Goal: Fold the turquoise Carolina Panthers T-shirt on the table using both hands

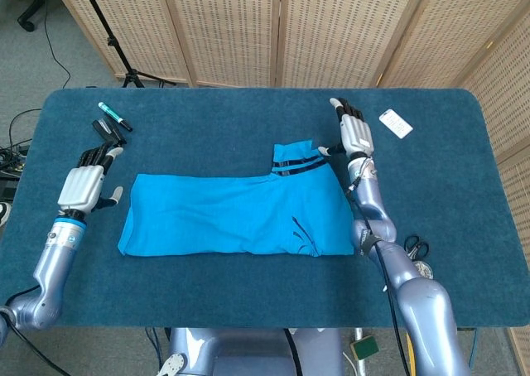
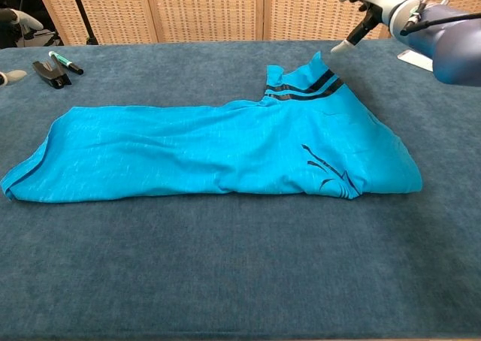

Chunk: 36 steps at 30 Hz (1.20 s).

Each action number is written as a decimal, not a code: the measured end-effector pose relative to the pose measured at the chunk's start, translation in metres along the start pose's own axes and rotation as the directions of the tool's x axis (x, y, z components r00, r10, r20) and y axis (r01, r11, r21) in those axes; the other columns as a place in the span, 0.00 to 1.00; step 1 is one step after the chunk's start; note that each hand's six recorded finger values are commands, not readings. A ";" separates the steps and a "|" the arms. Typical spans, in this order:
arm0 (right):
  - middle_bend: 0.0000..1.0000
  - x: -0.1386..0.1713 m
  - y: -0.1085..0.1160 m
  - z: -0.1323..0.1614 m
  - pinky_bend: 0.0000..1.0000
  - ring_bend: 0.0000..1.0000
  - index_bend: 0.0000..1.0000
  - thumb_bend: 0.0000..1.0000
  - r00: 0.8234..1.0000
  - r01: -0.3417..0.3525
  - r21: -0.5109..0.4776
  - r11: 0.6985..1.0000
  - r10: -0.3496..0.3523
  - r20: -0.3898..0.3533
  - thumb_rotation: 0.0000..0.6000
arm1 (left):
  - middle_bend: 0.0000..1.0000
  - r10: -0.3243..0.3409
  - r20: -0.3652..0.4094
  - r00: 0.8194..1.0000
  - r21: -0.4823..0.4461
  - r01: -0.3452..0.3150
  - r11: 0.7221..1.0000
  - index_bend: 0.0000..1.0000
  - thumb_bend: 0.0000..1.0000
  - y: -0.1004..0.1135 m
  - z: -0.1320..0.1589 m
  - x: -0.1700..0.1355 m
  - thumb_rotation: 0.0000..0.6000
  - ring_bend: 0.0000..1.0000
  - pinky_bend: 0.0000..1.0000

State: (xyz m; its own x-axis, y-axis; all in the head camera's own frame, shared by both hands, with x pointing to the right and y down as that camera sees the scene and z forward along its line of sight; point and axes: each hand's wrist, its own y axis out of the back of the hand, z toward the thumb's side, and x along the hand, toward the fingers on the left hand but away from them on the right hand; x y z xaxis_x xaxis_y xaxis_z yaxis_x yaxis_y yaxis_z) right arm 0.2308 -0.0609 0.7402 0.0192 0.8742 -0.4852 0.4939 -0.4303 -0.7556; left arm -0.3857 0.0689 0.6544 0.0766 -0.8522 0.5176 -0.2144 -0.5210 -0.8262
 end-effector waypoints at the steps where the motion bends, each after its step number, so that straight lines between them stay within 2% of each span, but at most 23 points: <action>1: 0.00 0.001 0.005 0.000 0.00 0.00 0.00 0.00 1.000 0.017 0.006 1.000 -0.017 -0.013 1.00 | 0.00 0.002 0.007 1.000 0.004 -0.002 1.000 0.00 0.41 0.001 0.000 -0.003 1.00 0.00 0.00; 6: 0.00 0.012 0.025 -0.006 0.00 0.00 0.00 0.00 0.995 0.070 0.035 0.997 -0.068 -0.069 1.00 | 0.00 0.000 0.031 1.000 0.031 -0.001 1.000 0.00 0.41 0.004 -0.006 -0.014 1.00 0.00 0.00; 12: 0.00 0.042 0.038 -0.014 0.00 0.00 0.00 0.00 0.988 0.066 0.046 0.997 -0.059 -0.141 1.00 | 0.00 -0.037 0.068 0.997 0.063 0.033 0.997 0.00 0.41 -0.002 -0.019 -0.038 1.00 0.00 0.00; 19: 0.00 0.110 0.064 -0.042 0.00 0.00 0.00 0.00 0.976 0.068 0.102 0.992 -0.045 -0.213 1.00 | 0.00 -0.099 0.098 0.990 0.084 0.091 0.992 0.00 0.41 -0.017 -0.036 -0.069 1.00 0.00 0.00; 22: 0.00 0.145 0.076 -0.062 0.00 0.00 0.00 0.00 0.974 0.075 0.142 0.987 -0.041 -0.224 1.00 | 0.00 -0.116 0.108 0.987 0.096 0.106 0.990 0.00 0.42 -0.023 -0.042 -0.077 1.00 0.00 0.00; 28: 0.00 0.202 0.086 -0.095 0.00 0.00 0.00 0.00 0.976 0.048 0.191 0.980 -0.006 -0.218 1.00 | 0.00 -0.165 0.131 0.977 0.110 0.152 0.982 0.00 0.42 -0.037 -0.048 -0.091 1.00 0.00 0.00; 36: 0.00 0.250 0.099 -0.123 0.00 0.00 0.00 0.00 0.979 0.063 0.201 0.978 -0.021 -0.202 1.00 | 0.00 -0.177 0.134 0.975 0.157 0.156 0.975 0.00 0.42 -0.047 -0.061 -0.094 1.00 0.00 0.00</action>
State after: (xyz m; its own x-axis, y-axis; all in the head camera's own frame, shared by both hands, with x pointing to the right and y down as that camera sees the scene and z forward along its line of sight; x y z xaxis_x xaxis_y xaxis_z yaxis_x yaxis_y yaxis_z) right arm 0.3915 0.1428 0.5985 0.1836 0.9105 -0.3705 0.3089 -0.4113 -0.8576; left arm -0.4423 0.1769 0.6585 0.2435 -0.7449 0.6211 -0.0440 -0.6482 -0.7602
